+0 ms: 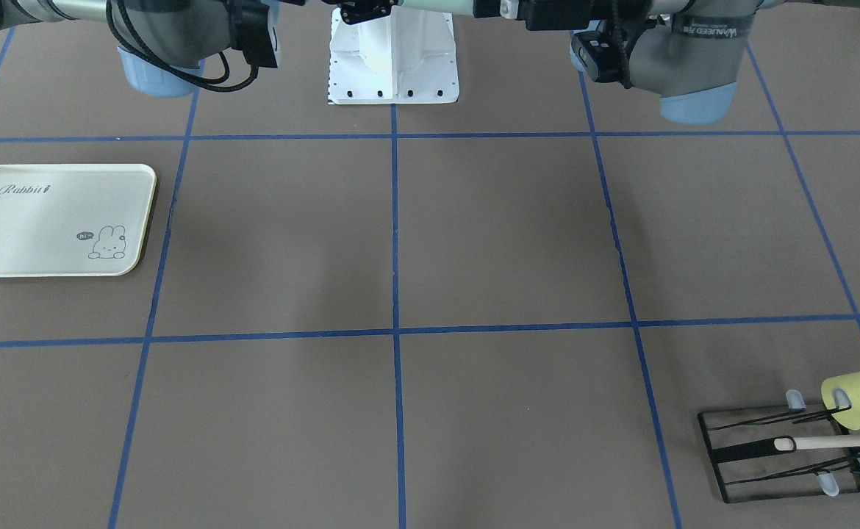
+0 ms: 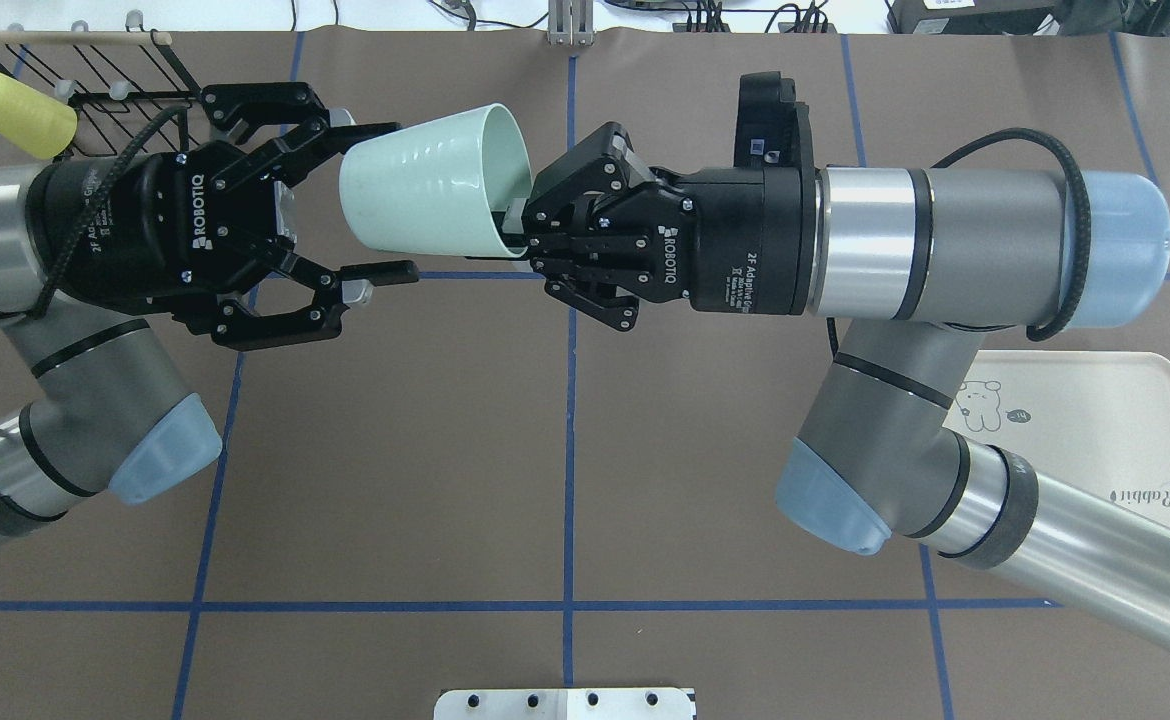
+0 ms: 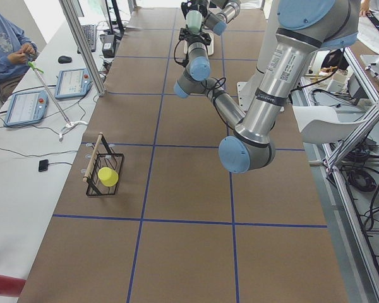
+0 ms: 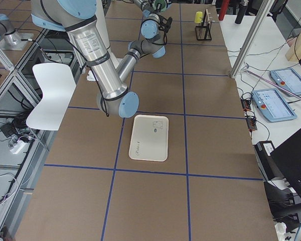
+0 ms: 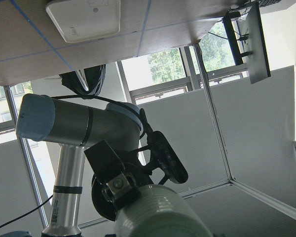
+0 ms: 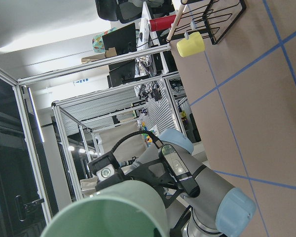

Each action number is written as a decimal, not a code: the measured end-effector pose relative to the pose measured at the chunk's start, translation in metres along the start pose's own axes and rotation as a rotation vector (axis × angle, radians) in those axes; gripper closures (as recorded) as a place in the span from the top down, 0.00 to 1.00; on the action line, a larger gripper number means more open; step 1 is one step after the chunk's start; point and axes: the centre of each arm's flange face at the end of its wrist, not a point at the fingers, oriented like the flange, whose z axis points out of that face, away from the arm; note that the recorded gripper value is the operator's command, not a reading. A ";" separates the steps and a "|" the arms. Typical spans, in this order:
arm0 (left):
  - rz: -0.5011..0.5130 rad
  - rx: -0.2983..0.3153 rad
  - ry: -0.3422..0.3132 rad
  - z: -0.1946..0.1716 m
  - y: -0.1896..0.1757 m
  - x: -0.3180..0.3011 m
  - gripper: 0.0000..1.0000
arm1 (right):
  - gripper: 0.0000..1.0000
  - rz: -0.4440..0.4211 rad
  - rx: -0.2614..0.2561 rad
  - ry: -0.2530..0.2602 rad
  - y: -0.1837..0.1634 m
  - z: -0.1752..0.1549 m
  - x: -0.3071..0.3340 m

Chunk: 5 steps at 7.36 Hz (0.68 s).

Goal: Left arm grabs green cup and hands to right arm on tray

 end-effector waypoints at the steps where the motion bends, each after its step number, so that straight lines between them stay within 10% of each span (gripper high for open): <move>1: 0.002 0.002 -0.001 -0.001 -0.001 0.000 1.00 | 0.00 0.000 0.000 0.000 0.000 -0.001 0.000; 5: 0.003 0.036 0.002 -0.027 -0.007 -0.006 1.00 | 0.00 0.011 0.015 0.007 0.001 -0.023 0.004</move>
